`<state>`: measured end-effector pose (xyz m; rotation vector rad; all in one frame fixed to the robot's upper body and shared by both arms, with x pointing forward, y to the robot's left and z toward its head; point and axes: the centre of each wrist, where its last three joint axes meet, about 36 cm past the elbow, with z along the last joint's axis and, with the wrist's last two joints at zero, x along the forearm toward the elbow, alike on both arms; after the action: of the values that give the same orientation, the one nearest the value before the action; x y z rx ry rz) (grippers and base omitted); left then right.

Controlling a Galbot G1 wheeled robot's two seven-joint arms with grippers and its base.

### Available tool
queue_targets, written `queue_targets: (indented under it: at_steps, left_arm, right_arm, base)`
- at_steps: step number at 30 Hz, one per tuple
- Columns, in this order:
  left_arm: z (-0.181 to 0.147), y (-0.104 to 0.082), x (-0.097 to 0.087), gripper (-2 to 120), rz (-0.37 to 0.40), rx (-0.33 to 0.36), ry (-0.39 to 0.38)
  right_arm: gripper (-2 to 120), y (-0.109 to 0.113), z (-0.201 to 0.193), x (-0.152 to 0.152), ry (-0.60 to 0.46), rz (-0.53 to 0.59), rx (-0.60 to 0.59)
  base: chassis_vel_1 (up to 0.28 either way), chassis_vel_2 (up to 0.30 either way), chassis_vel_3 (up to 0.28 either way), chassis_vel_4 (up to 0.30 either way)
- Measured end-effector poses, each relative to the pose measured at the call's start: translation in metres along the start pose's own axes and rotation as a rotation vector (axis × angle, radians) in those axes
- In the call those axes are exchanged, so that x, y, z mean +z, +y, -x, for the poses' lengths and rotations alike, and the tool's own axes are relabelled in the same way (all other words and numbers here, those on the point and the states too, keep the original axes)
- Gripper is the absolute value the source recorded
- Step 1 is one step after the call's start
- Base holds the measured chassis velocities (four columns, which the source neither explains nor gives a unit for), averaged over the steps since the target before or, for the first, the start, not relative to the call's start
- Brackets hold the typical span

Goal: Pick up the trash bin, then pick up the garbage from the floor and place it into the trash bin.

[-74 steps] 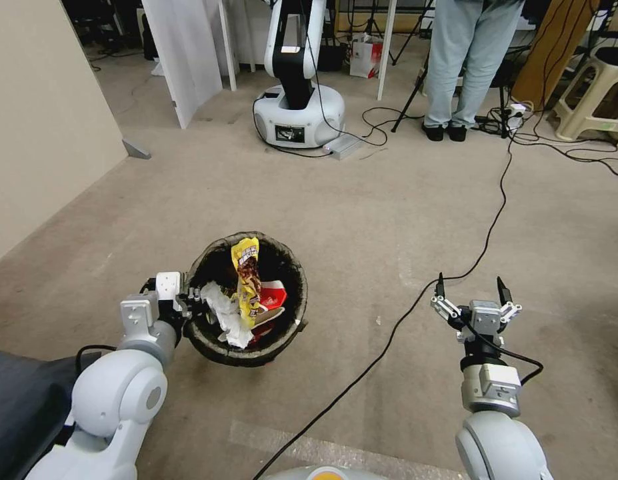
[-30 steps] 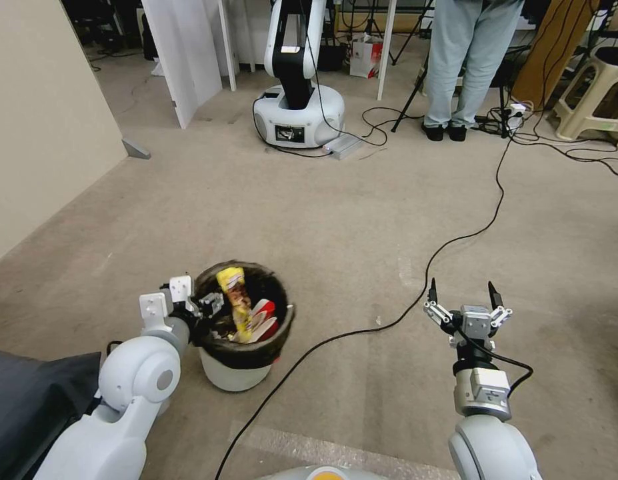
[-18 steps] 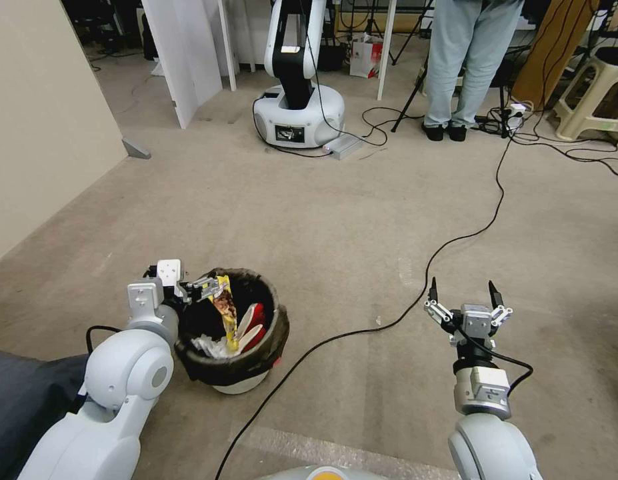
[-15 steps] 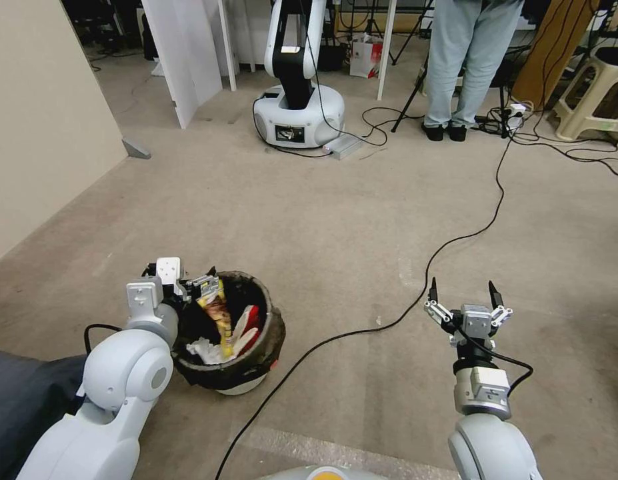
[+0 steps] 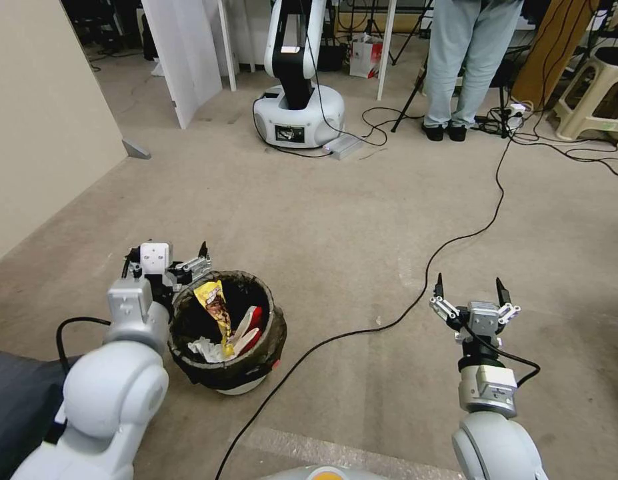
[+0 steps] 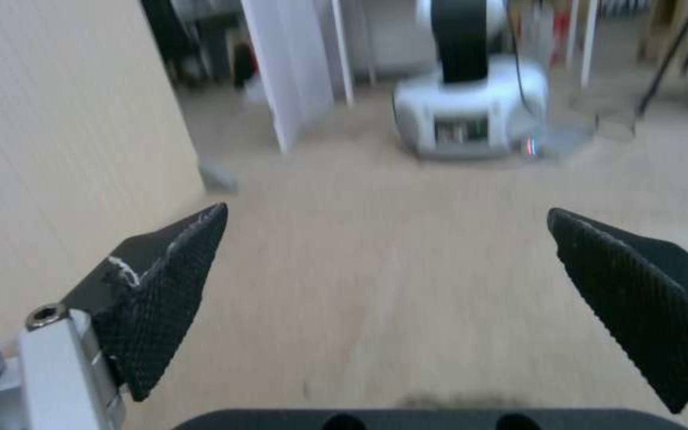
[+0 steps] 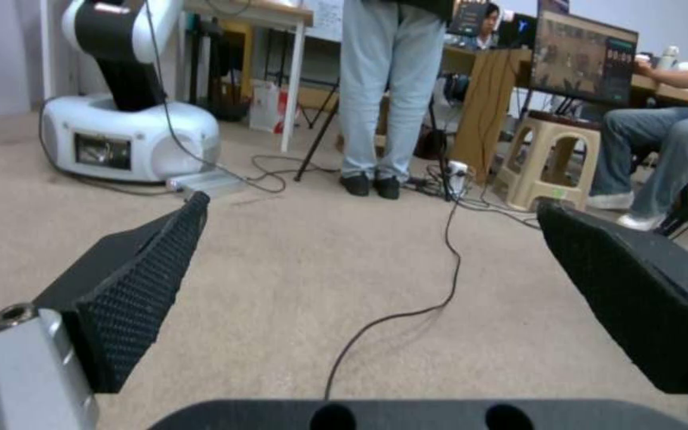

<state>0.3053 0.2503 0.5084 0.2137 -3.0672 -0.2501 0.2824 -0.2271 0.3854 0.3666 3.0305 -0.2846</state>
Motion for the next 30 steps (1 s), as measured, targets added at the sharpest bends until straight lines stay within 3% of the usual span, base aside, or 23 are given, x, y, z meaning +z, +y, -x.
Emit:
queue_targets:
  at_steps: [1,4,11,21,30]
  left_arm:
    - [0.004,-0.001,0.022,100,0.026,-0.030,-0.077]
    - [0.008,-0.002,0.043,100,0.053,-0.044,-0.120]
    - [-0.001,-0.013,0.076,100,0.026,-0.029,-0.049]
    - [0.000,-0.011,0.076,100,0.015,-0.026,-0.032]
    - [0.004,-0.013,0.074,100,0.008,0.020,-0.037]
  right_arm:
    - [100,0.000,0.000,-0.001,-0.008,0.008,-0.001]
    - [100,0.000,0.000,-0.001,-0.017,0.011,-0.001]
    - [100,-0.003,0.000,0.002,-0.027,0.005,0.007]
    - [100,-0.005,0.000,-0.002,-0.028,0.009,0.007]
    - [100,-0.005,0.001,-0.002,-0.027,0.009,0.007]
  base:
    - [0.000,0.000,0.000,0.000]
    - [0.000,0.000,0.000,0.000]
    - [0.000,0.000,0.000,0.000]
    - [0.000,0.000,0.000,0.000]
    - [0.000,0.000,0.000,0.000]
